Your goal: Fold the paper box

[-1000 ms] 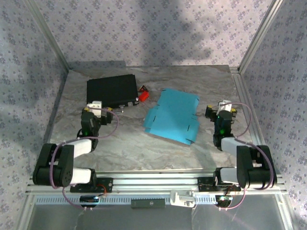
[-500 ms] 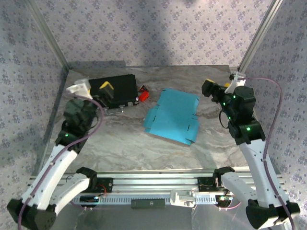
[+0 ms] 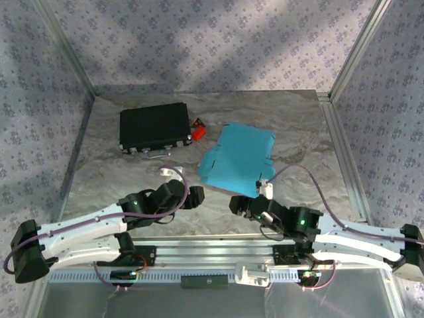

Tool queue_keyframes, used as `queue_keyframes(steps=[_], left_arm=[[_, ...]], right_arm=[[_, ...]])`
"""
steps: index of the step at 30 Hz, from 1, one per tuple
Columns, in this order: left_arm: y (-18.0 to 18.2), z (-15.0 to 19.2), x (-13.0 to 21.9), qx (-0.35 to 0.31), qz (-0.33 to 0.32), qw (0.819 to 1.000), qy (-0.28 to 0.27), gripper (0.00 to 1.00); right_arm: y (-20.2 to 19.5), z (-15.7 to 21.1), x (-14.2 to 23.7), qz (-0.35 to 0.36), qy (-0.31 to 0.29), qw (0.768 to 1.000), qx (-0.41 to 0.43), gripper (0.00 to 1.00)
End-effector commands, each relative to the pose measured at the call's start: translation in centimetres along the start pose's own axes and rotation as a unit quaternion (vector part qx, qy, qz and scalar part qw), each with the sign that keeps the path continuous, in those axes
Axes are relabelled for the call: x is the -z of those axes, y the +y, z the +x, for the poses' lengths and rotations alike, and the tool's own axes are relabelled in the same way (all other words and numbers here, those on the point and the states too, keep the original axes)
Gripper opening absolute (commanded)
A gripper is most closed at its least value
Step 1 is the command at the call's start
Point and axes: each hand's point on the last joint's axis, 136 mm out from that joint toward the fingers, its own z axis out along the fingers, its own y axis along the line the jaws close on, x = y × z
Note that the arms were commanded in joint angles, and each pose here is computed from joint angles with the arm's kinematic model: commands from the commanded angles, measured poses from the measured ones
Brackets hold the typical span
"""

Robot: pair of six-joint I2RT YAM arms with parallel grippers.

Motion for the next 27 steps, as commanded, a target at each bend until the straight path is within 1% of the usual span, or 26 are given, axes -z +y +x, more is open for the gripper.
queue_keyframes(steps=[1, 3, 5, 7, 10, 12, 15, 18, 23, 27], left_arm=[[-2.5, -1.5, 0.8, 0.01, 0.019, 0.999, -0.031, 0.75], [-3.2, -1.3, 1.0, 0.012, 0.037, 0.999, -0.034, 0.74], [-3.1, -1.2, 1.0, 0.021, 0.05, 0.998, -0.04, 0.74], [-2.9, -1.1, 1.2, 0.03, 0.06, 0.997, -0.045, 0.74], [-2.6, -1.3, 1.8, 0.032, 0.067, 0.996, -0.053, 0.74], [-2.4, -1.5, 2.2, 0.033, 0.069, 0.995, -0.057, 0.74], [-2.2, -1.5, 2.4, 0.034, 0.07, 0.995, -0.058, 0.74], [-1.9, -1.2, 2.5, 0.039, 0.074, 0.995, -0.057, 0.74], [-1.9, -1.4, 3.2, 0.042, 0.089, 0.993, -0.061, 0.74], [-1.8, -1.5, 3.7, 0.044, 0.097, 0.992, -0.066, 0.74]], right_arm=[[-0.4, -1.4, -2.0, -0.052, -0.088, 0.978, -0.183, 0.79], [-0.8, -1.9, -2.3, -0.064, -0.112, 0.969, -0.21, 0.78], [-1.7, -2.5, -2.2, -0.049, -0.131, 0.962, -0.234, 0.79], [-2.7, -2.6, -2.4, -0.038, -0.138, 0.953, -0.268, 0.79], [-4.5, -2.3, -3.6, -0.024, -0.129, 0.935, -0.33, 0.78], [-4.6, -2.2, -4.3, -0.029, -0.123, 0.929, -0.348, 0.78], [-4.7, -1.7, -5.4, -0.01, -0.106, 0.922, -0.371, 0.77], [-4.8, -0.9, -6.5, -0.005, -0.093, 0.911, -0.401, 0.76], [-4.8, -0.7, -8.2, -0.004, -0.091, 0.902, -0.422, 0.75], [-5.0, -1.5, -9.2, -0.015, -0.105, 0.894, -0.436, 0.72]])
